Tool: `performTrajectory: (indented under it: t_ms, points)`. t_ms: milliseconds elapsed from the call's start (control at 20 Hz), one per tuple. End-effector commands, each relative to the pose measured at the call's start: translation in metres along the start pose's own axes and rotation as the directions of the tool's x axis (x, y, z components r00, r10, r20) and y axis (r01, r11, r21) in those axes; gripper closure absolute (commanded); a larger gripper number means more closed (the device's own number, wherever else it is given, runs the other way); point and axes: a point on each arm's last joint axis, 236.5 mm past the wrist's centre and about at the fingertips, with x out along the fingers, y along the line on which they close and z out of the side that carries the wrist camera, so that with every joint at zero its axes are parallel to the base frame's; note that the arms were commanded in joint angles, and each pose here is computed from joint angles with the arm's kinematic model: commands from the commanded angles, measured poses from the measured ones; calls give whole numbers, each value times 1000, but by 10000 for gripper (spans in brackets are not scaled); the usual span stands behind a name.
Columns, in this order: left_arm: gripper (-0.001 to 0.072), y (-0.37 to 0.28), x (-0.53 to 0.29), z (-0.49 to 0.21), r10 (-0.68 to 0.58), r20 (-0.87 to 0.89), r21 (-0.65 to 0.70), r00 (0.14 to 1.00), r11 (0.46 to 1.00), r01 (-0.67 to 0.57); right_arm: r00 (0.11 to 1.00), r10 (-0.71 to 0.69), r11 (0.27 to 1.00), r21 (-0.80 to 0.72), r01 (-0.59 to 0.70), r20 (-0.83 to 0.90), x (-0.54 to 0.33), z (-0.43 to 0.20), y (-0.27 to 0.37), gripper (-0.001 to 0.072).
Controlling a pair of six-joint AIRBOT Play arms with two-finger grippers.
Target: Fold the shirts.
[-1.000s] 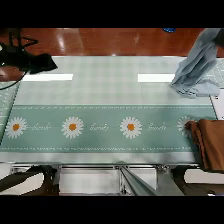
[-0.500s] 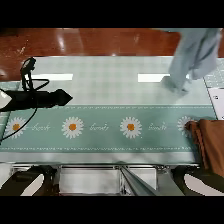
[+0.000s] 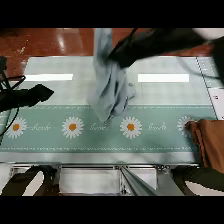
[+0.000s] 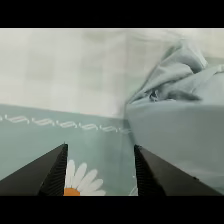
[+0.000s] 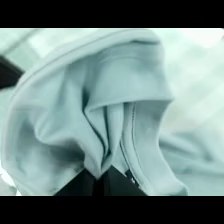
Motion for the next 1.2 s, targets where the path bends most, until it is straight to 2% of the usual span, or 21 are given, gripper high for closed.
performTrajectory:
  t_ms: [0, 100, 150, 200, 300, 400, 500, 550, 650, 750, 900, 1000, 1150]
  points:
    - [200, 4, -4, -16, -3, -59, -11, 998, 1000, 2, 977, 121, 972, 221, -81, -174, 103, -89, 22, 690]
    - [200, 0, 2, -25, -13, -81, 1, 997, 1000, 13, 957, 184, 946, 303, -111, -225, 149, -120, 36, 681]
    - [200, -2, 5, -30, -18, -94, 6, 995, 1000, 18, 946, 224, 926, 354, -131, -235, 164, -130, 43, 532]
    - [200, -4, 7, -35, -22, -108, 10, 994, 1000, 24, 935, 266, 905, 394, -160, -233, 174, -135, 49, 286]
    - [200, -8, 13, -48, -31, -145, 22, 989, 999, 34, 937, 272, 902, 398, -168, -219, 173, -125, 36, 304]
    - [200, -13, 15, -61, -39, -193, 35, 980, 998, 46, 953, 238, 906, 396, -147, -190, 136, -95, -8, 304]
    - [200, -11, 11, -79, -30, -270, 39, 962, 998, 42, 984, 116, 910, 411, -49, -139, 72, -71, -84, 305]
    - [200, -2, 9, -85, 0, -297, 44, 955, 999, 14, 992, 4, 899, 435, 53, -129, 34, -71, -131, 304]
    - [200, 19, 8, -95, 56, -342, -14, 938, 998, -64, 966, -199, 819, 514, 257, -166, -31, -99, -207, 305]
    - [200, 21, 19, -114, 26, -390, -76, 920, 995, -60, 936, -280, 692, 631, 351, -214, -65, -153, -251, 305]
    - [200, 17, 42, -162, -83, -484, -219, 871, 975, -29, 939, -226, 571, 746, 343, -258, -58, -225, -259, 305]
    - [200, 13, 60, -174, -152, -457, -295, 876, 955, 12, 938, -206, 542, 766, 346, -278, -45, -254, -256, 305]
    - [200, 9, 84, -175, -212, -367, -420, 906, 907, 42, 947, -230, 515, 798, 313, -224, -28, -254, -261, 306]
